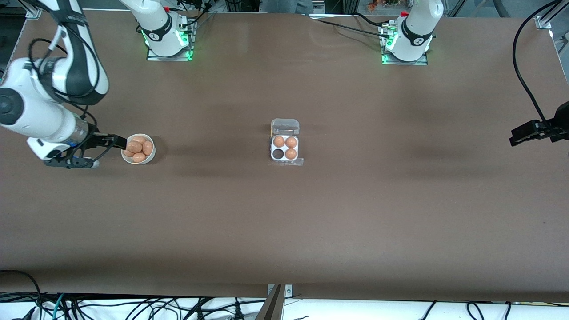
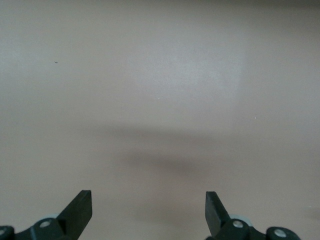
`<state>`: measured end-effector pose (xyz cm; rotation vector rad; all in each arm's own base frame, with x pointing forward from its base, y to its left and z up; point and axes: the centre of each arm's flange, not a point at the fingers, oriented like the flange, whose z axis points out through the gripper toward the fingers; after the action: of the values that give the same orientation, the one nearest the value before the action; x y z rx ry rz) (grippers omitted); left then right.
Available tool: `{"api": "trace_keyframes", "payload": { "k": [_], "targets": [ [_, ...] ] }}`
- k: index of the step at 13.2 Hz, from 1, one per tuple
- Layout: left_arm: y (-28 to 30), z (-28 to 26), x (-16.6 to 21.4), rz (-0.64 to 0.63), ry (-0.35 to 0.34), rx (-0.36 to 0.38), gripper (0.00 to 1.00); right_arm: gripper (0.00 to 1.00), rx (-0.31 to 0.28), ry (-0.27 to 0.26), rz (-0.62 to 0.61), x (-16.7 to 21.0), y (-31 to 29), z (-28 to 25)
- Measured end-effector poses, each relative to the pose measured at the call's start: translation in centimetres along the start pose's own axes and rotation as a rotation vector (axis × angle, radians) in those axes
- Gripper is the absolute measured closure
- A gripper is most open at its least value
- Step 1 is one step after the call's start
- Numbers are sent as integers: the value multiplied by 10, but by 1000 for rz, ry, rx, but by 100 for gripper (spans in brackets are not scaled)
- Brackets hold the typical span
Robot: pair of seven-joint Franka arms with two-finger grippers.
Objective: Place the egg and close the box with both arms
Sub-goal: 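Move the right gripper over the white egg bowl and lower it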
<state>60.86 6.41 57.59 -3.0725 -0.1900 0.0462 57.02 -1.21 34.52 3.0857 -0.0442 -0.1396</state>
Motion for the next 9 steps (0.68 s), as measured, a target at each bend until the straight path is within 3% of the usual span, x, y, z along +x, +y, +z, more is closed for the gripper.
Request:
{"api": "trace_keyframes", "payload": {
  "k": [4,9],
  "targets": [
    [0,0,0,0,0,0,0,0,9,69,-12,-34,-4,42],
    [0,0,0,-1,0,0,0,0,13,88,-35,-42,-3,81]
  ]
}}
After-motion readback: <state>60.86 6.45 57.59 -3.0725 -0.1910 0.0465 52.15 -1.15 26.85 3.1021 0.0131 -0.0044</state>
